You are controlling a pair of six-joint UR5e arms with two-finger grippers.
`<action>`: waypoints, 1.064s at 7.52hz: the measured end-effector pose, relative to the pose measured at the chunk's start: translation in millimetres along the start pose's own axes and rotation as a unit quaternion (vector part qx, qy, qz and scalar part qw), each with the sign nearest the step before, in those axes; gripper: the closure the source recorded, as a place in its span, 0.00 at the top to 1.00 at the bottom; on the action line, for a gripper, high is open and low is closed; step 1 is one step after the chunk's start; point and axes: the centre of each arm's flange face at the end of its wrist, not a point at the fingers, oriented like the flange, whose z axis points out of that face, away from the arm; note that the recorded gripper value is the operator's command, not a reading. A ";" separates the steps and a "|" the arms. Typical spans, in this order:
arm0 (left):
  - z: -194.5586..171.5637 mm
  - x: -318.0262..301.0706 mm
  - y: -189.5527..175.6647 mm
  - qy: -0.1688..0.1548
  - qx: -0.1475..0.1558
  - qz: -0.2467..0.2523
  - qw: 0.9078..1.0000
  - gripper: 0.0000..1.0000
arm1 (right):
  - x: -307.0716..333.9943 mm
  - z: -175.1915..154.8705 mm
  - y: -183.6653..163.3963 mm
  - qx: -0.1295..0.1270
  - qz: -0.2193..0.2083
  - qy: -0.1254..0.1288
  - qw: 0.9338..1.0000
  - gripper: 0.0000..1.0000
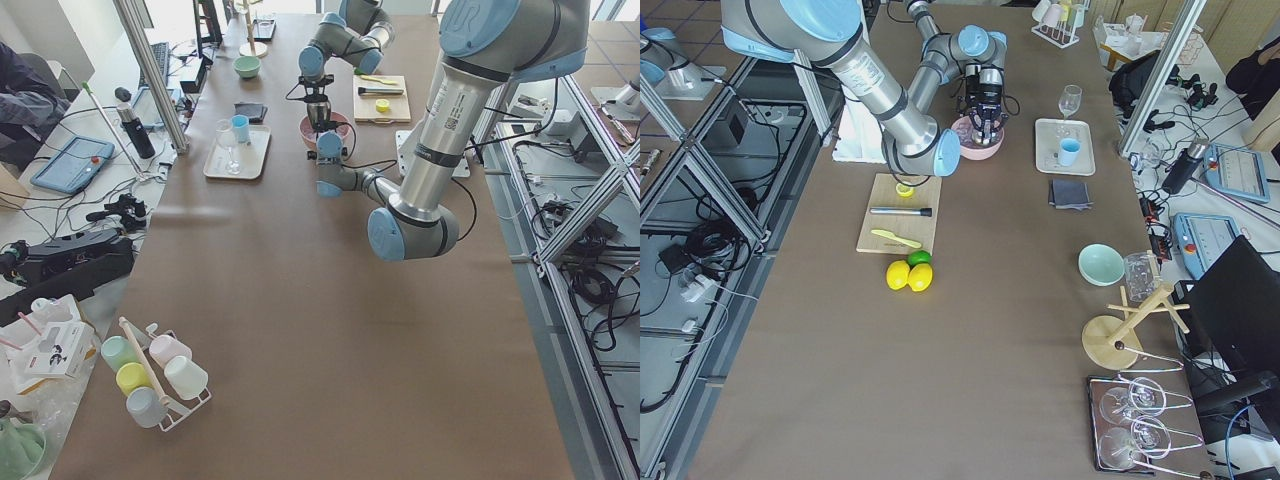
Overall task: Put ice in cup with scoop
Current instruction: 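Swing the scoop over the pink bowl with the right gripper and lower it in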
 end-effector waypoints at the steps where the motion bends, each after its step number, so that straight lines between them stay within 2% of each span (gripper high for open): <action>1: 0.0 0.0 0.0 0.000 0.000 0.000 1.000 0.98 | -5.2 -3.2 -5.9 0.007 -0.002 0.004 1.000 0.00; 4: 0.5 0.6 -0.2 0.000 0.000 0.000 1.000 0.98 | -17.3 -2.8 -26.6 0.036 0.008 0.020 0.999 0.00; 8: 2.1 0.8 1.6 0.000 -0.003 -0.001 1.000 0.98 | -19.9 27.9 -27.0 0.073 0.037 0.039 0.996 0.00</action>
